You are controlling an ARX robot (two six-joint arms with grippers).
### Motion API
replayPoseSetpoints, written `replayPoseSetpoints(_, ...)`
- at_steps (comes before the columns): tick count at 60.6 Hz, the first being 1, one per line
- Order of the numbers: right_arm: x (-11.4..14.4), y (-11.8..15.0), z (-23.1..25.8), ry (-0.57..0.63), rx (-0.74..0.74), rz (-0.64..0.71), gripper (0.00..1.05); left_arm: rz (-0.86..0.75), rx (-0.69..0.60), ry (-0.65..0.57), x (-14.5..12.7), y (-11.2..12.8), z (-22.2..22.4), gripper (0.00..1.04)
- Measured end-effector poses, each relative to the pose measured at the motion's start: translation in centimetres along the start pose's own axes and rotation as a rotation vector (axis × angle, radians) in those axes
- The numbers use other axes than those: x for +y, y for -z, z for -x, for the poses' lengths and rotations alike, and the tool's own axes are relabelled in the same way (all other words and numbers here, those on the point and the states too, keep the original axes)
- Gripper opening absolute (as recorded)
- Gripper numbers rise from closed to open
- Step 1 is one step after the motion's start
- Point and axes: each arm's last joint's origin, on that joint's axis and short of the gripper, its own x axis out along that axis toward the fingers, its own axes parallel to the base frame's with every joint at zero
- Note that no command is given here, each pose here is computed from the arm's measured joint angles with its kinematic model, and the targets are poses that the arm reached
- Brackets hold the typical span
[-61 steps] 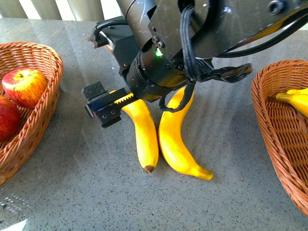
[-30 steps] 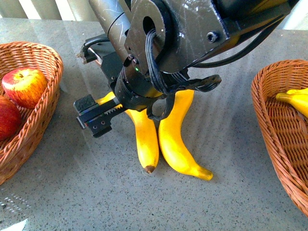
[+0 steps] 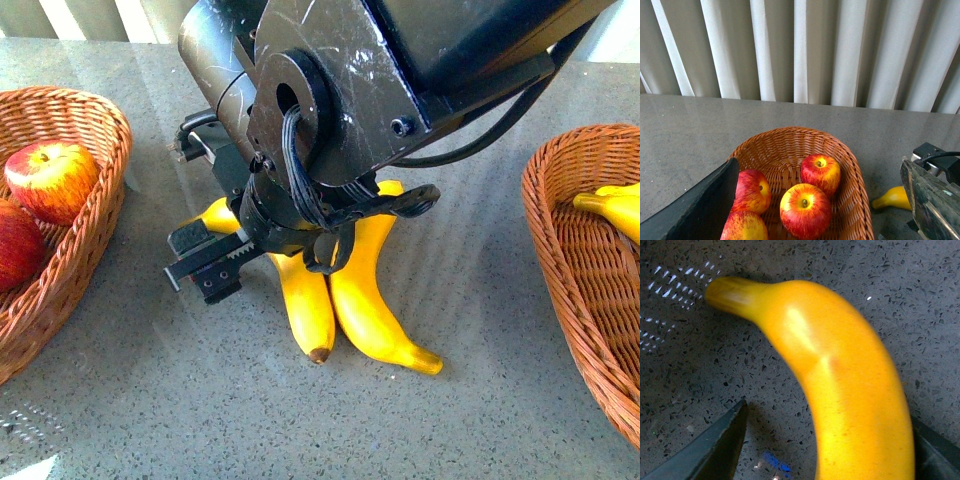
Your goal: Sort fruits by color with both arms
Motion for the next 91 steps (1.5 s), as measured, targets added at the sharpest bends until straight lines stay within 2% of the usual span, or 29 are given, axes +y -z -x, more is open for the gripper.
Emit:
replayPoseSetpoints(12,-1.5,-0.4,1.9,0.062,-0.121,-0.104,0.35,0.000,0.000,0.000,0.0,0.0,0.0,0.96)
replayPoseSetpoints(14,-1.8,-0.6,2.4,0.069,-0.145,-0.125,0.33,0.000,0.000,0.000,0.0,0.0,0.0,0.96)
replayPoseSetpoints(22,-4.5,-2.0,9.1,0.199,-0.393,-0.299,0.32,0.000,0.000,0.000,0.0,0.0,0.0,0.96)
replayPoseSetpoints(26,-5.5,-1.5,11.6,0.233,-0.457,-0.377,0.32,0.000,0.000,0.000,0.0,0.0,0.0,0.96)
replayPoseSetpoints(33,-6.8,1.1,15.1,0.305,-0.509,-0.491,0.32,0.000,0.000,0.000,0.0,0.0,0.0,0.96)
replayPoseSetpoints(43,-8.3,6.1,18.7,0.455,-0.486,-0.569,0.32,0.000,0.000,0.000,0.0,0.0,0.0,0.96)
replayPoseSetpoints(58,-11.9,12.0,19.6,0.617,-0.326,-0.616,0.32,0.000,0.000,0.000,0.0,0.0,0.0,0.96)
replayPoseSetpoints(63,-12.7,13.0,19.9,0.666,-0.311,-0.629,0.32,0.000,0.000,0.000,0.0,0.0,0.0,0.96)
replayPoseSetpoints(77,-13.1,13.6,20.0,0.683,-0.298,-0.637,0.32,0.000,0.000,0.000,0.0,0.0,0.0,0.96)
replayPoseSetpoints(80,-13.1,13.6,19.9,0.685,-0.295,-0.630,0.37,0.000,0.000,0.000,0.0,0.0,0.0,0.96)
replayPoseSetpoints(91,-13.2,13.5,20.0,0.706,-0.303,-0.616,0.67,0.000,0.000,0.000,0.0,0.0,0.0,0.96)
